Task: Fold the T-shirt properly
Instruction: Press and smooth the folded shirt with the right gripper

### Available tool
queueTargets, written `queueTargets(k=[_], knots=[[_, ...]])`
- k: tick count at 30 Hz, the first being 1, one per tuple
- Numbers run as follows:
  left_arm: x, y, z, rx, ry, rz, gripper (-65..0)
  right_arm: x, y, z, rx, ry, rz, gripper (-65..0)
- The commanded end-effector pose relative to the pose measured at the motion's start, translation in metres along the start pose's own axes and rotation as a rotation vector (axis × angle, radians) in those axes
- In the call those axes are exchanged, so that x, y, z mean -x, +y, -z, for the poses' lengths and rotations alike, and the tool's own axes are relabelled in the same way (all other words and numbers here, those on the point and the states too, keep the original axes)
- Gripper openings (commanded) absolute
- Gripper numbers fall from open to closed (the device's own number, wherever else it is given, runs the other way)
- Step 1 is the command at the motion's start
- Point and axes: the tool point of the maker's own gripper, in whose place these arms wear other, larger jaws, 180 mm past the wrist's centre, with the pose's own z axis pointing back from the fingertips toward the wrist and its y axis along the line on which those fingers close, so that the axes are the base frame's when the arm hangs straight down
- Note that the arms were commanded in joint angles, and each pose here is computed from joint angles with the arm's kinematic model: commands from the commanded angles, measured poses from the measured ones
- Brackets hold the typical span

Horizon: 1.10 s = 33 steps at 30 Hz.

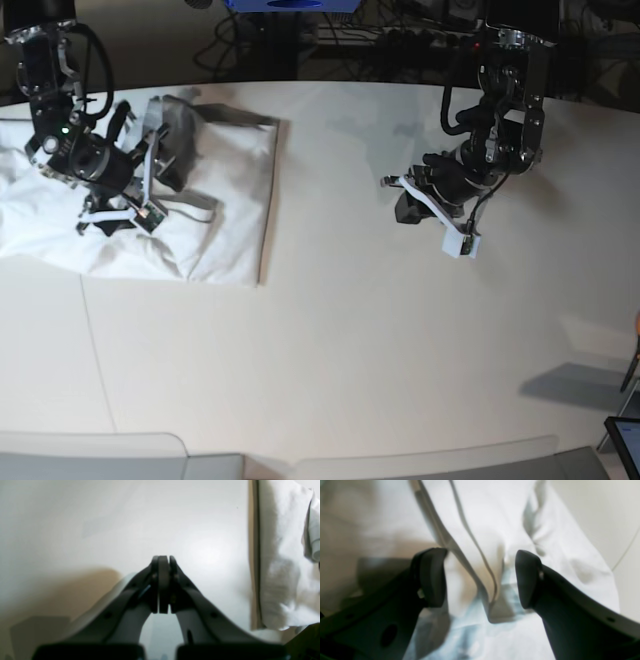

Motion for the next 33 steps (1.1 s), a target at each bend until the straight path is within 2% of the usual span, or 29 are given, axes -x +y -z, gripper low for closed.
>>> queueTargets(k=[1,3,4,10,14,27,31,33], knots=[[-0.016,-0.002,-0.004,0.009,-0.049,0.015,-65.0,-0.007,-0.009,-0.003,0.031,-0.024,-0.015,-25.1],[-0.016,-0.002,-0.004,0.009,-0.049,0.014,-65.0,-0.008,-0.008,-0.002,0.032,-0.024,-0.015,-25.7],[-0.016,-0.002,-0.004,0.009,-0.049,0.014,-65.0,-0.008,-0.008,-0.002,0.032,-0.024,-0.015,-28.0],[-0.016,-0.001,-0.004,0.008,-0.048,0.014,-65.0,-0.013,-0.016,-0.002,0.047,-0.030,-0.020,-48.6],[-0.015,-0.002,-0.003,0.009,-0.047,0.014,-65.0,-0.013,-0.019,-0.003,0.054,-0.030,-0.023,-57.2],[-0.012,-0.002,-0.003,0.010,-0.041,0.013,-65.0,-0.026,-0.053,-0.008,0.124,0.003,-0.066,-57.7],[-0.013,-0.001,-0.003,0.009,-0.042,0.012,-65.0,-0.030,-0.056,-0.010,0.105,0.006,-0.126,-57.9],[-0.013,-0.001,-0.004,0.008,-0.043,0.011,-65.0,-0.023,-0.056,-0.005,0.092,0.025,-0.120,-58.0]])
